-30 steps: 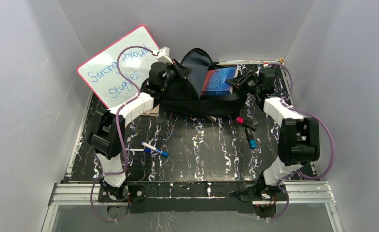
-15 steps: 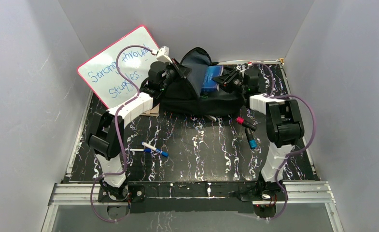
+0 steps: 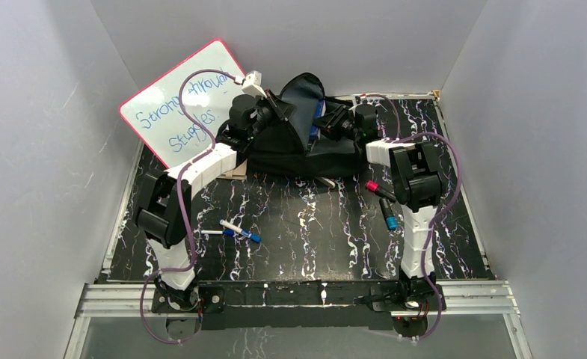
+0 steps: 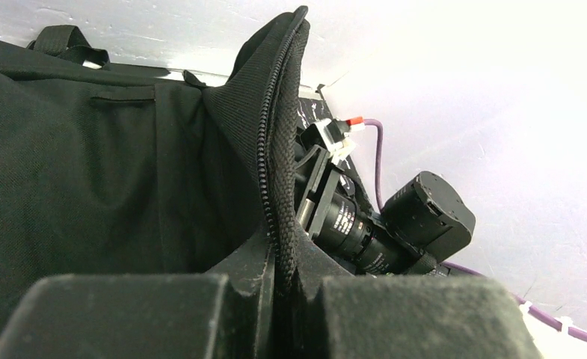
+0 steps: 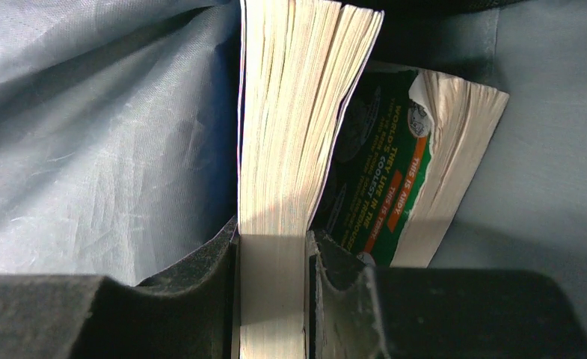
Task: Pack the student bag
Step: Place the book in the student bag, then adjust the student bag at the center of the board.
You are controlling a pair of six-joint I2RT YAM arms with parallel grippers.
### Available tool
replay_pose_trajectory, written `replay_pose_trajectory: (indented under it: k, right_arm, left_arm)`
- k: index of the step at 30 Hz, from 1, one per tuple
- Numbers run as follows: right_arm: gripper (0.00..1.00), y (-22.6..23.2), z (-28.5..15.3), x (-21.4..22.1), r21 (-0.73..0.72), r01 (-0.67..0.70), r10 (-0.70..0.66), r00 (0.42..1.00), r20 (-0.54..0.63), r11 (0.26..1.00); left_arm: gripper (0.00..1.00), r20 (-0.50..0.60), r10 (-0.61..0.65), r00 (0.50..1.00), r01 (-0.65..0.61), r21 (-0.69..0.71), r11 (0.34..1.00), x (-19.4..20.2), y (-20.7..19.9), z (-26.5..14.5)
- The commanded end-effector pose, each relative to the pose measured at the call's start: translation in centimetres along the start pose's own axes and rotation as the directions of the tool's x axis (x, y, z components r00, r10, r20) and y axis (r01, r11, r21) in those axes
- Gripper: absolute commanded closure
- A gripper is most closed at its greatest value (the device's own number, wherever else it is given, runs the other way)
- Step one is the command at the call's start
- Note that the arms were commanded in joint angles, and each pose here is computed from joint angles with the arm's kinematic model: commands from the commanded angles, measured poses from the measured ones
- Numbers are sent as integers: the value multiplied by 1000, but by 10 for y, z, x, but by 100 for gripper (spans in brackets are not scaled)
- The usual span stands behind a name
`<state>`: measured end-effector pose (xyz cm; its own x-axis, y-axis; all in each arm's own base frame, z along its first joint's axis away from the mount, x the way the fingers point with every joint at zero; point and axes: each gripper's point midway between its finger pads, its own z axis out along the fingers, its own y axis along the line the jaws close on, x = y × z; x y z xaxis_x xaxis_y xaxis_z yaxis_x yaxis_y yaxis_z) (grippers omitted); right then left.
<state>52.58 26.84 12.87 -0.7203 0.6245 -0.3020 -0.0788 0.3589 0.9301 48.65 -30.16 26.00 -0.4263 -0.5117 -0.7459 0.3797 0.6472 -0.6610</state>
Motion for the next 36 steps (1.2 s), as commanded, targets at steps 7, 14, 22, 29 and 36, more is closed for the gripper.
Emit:
replay_pose_trajectory:
  k: [7,14,22,29,36]
  right_arm:
    - [56,19,5,-17,85,231,-235,971,34,969]
    - [33,19,-14,-24,196,326,-335,942,14,925]
    - [18,29,-62,-41,336,409,-448,893,43,848]
    - [16,50,-124,-54,438,470,-555,828,82,766]
    - [9,70,-198,-50,524,494,-638,759,129,694]
  left_arm:
    - [100,141,27,990,-35,53,998,-52,-30,-23]
    - [100,136,29,990,-34,34,999,-46,-23,-25]
    - [100,124,56,991,-57,1,998,-43,-12,-30]
    - [100,96,80,992,-79,-17,997,-34,-5,-35]
    - [100,34,95,995,-97,58,994,-21,-13,-25]
